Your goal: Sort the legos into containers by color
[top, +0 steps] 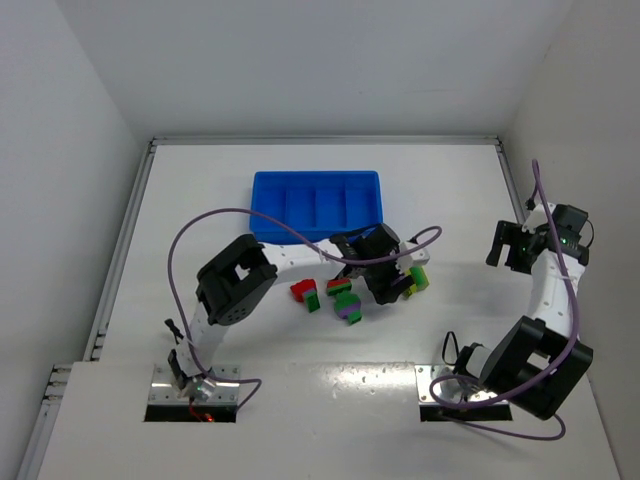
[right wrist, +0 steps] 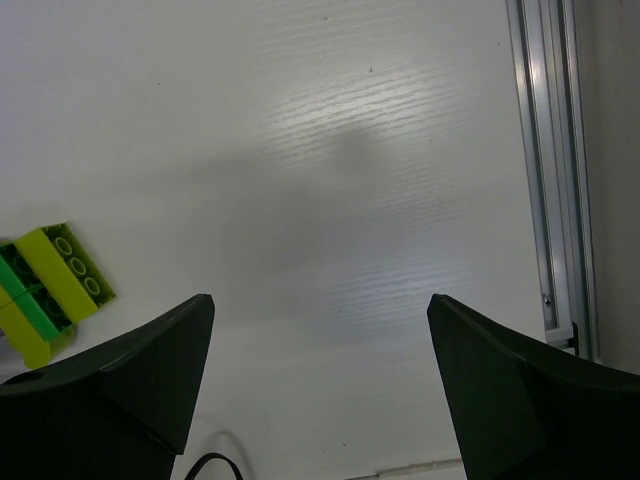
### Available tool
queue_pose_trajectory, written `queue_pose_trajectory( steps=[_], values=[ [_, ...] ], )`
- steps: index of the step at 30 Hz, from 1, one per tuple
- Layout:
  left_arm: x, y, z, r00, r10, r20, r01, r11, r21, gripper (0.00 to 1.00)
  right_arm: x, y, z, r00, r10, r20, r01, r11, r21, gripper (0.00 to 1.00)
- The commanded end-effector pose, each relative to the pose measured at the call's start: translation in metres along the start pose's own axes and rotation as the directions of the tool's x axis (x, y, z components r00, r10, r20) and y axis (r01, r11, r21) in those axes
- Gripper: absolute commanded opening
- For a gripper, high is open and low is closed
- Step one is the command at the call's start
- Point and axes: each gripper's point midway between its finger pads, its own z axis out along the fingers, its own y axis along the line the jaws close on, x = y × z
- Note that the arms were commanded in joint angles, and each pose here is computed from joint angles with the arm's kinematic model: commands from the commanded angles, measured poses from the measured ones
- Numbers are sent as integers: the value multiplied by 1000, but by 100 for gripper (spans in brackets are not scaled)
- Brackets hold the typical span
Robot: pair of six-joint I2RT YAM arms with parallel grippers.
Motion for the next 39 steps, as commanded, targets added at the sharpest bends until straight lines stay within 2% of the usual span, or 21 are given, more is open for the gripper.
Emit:
queue_pose_trajectory(
  steps=[1, 13, 17, 24, 25, 28, 29, 32, 33, 35, 38, 39],
  values=[
    [-15, 22, 6, 997, -62, 36, 65, 994, -83, 74, -1, 2, -1, 1000, 0, 3, 0, 1000, -18, 88],
    [-26, 45, 15, 995, -46, 87, 62, 980, -189, 72, -3, 4, -3, 1000, 0, 5, 0, 1000, -27, 88],
    [-33, 43, 16, 993, -21, 113, 38, 988, -147, 75, -1, 6, -3, 1000, -7, -1, 7, 999, -38, 88],
    [-47, 30, 15, 989, 18, 145, -8, 998, -70, 73, -5, 5, -5, 1000, -9, 8, 9, 999, -36, 88],
    [-47, 29, 16, 989, 39, 145, -30, 998, -62, 69, -5, 5, -5, 1000, -9, 8, 9, 999, -36, 88],
    [-54, 26, 14, 986, 65, 156, -59, 997, -42, 48, -2, 10, -3, 1000, -7, 6, 7, 998, -63, 88],
    [-55, 27, 16, 986, 65, 156, -59, 997, -42, 34, -3, 13, -3, 1000, -17, 12, 18, 996, -84, 88],
    [-46, 26, 16, 990, 64, 123, -60, 998, -36, 15, -3, 21, -1, 1000, -13, 12, 14, 992, -128, 88],
    [-48, 27, 12, 990, 74, 121, -69, 997, -47, 6, -4, 27, -1, 1000, -18, 13, 20, 986, -167, 88],
    [-46, 29, 3, 990, 75, 119, -67, 995, -73, 0, -3, 41, -1, 1000, -15, -5, 13, 970, -241, 88],
    [-34, 36, -13, 992, 64, 106, -55, 995, -88, 0, -5, 61, 1, 1000, 1, -31, -13, 928, -373, 88],
    [-41, 39, -29, 989, 65, 131, -51, 994, -101, 0, -4, 67, 1, 999, 11, -47, -30, 910, -413, 88]
  ],
)
